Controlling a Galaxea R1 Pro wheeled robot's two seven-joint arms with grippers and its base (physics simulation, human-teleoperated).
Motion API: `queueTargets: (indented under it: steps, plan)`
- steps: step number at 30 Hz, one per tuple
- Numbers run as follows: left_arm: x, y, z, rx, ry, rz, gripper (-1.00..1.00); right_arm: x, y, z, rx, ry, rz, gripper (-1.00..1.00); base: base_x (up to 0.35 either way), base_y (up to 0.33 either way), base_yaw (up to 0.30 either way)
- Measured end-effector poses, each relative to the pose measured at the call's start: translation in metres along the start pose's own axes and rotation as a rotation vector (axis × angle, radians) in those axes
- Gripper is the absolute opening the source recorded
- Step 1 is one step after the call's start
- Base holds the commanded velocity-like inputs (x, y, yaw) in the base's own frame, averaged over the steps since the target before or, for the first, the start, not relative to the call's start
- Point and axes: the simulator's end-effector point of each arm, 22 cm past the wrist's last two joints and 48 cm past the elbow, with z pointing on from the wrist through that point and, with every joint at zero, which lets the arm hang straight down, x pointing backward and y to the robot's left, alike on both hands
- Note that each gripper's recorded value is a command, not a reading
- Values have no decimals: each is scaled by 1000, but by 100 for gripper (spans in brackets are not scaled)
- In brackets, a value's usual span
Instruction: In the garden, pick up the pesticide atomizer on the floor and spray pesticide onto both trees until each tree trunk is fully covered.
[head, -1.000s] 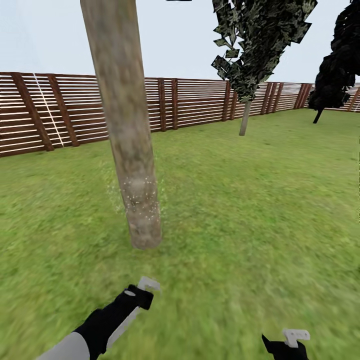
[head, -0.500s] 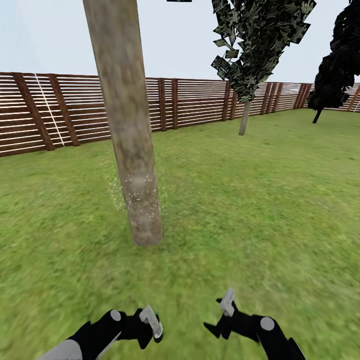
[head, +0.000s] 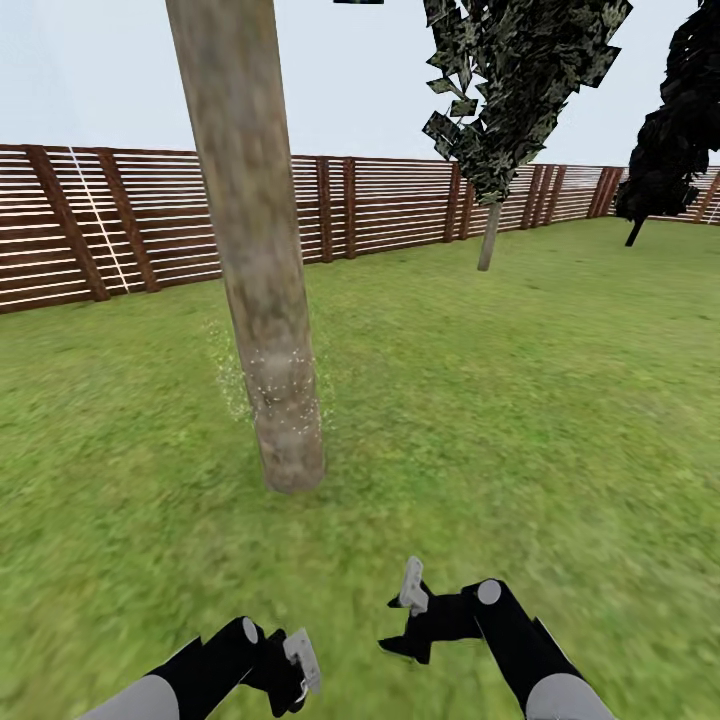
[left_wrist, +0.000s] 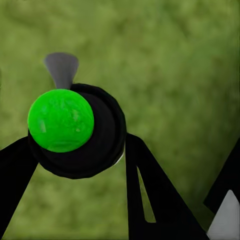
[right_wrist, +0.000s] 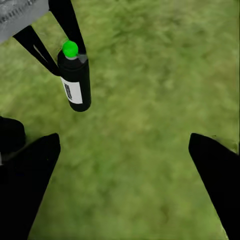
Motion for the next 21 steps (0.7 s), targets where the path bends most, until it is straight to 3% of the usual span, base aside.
queueTargets:
  steps: [4,7,13,21]
  plan:
    - [-6,-5,1,11,-5,9,-100,-3,2,-2,-14,-3,-11,-100,0,0,0]
    - [-8,-11,1,36,0,44,-100,-4,1,-2,-13,-2,-13,-100,0,0,0]
    - [-54,-43,1,119,-73,92,-100,-3,2,-2,-14,-1,-13,-100,0,0,0]
    - [-87,-56,1,134,-113,114,-100,-3,4,-1,-19,0,-11,-100,0,0,0]
